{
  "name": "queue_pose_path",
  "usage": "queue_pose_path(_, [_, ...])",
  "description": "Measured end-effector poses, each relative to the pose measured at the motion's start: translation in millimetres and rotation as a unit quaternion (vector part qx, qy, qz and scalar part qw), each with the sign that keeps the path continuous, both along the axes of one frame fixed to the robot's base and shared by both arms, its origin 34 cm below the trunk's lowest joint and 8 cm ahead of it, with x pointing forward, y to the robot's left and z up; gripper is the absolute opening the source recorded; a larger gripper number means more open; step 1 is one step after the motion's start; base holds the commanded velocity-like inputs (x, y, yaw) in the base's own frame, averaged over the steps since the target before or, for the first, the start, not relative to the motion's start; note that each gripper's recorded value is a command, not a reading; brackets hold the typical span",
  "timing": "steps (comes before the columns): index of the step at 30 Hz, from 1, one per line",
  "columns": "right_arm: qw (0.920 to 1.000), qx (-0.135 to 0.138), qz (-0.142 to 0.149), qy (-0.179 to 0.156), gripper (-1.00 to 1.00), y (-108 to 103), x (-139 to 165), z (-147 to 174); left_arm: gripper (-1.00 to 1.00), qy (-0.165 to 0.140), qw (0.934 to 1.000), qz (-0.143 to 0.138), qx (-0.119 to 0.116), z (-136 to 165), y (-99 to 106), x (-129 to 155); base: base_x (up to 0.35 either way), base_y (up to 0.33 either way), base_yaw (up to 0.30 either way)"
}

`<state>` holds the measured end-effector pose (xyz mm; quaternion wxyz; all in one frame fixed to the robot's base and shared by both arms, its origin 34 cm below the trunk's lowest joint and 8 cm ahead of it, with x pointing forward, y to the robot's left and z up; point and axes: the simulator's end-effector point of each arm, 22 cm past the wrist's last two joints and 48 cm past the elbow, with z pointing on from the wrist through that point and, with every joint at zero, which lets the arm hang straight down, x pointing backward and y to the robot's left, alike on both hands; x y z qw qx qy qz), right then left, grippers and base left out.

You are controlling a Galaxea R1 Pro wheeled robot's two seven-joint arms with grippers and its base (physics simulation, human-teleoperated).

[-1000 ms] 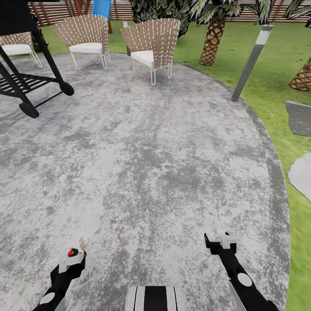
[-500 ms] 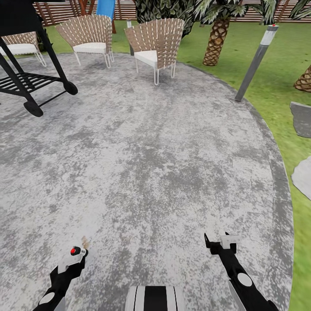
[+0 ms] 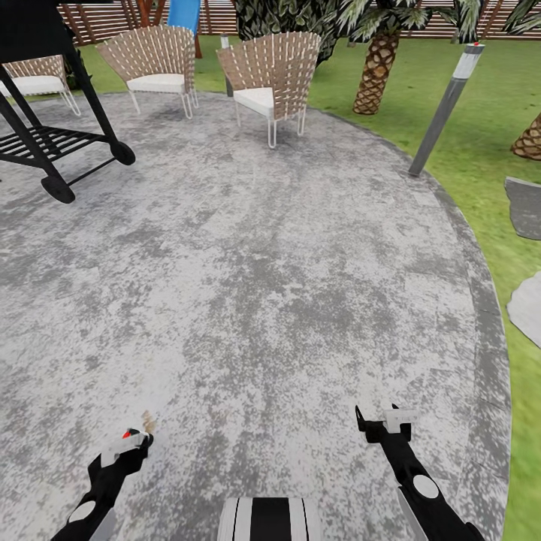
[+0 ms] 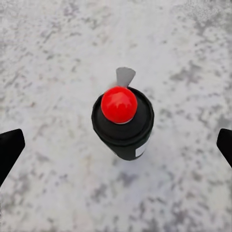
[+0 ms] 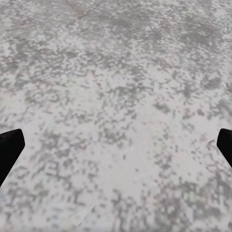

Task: In the garden, pick up the pesticide atomizer on the floor and spray pesticide onto both trees until each tree trunk is fully covered.

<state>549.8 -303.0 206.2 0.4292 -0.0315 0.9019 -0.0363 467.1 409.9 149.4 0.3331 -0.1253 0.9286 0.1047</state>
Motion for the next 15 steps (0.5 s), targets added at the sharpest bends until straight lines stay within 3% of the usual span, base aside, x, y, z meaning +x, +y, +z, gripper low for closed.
queue_pose_path(9, [1.0,0.0,0.0,0.0,1.0,0.5,0.3,0.3,1.0,-0.032,0.9994,0.01,0.005,9.1,4.3,8.9,0.0,0.0,0.0])
queue_pose_path(15, [1.0,0.0,0.0,0.01,1.0,0.3,-5.8,-9.7,1.0,-0.022,0.9997,0.009,0.005,0.8,3.9,2.0,0.0,0.0,0.0])
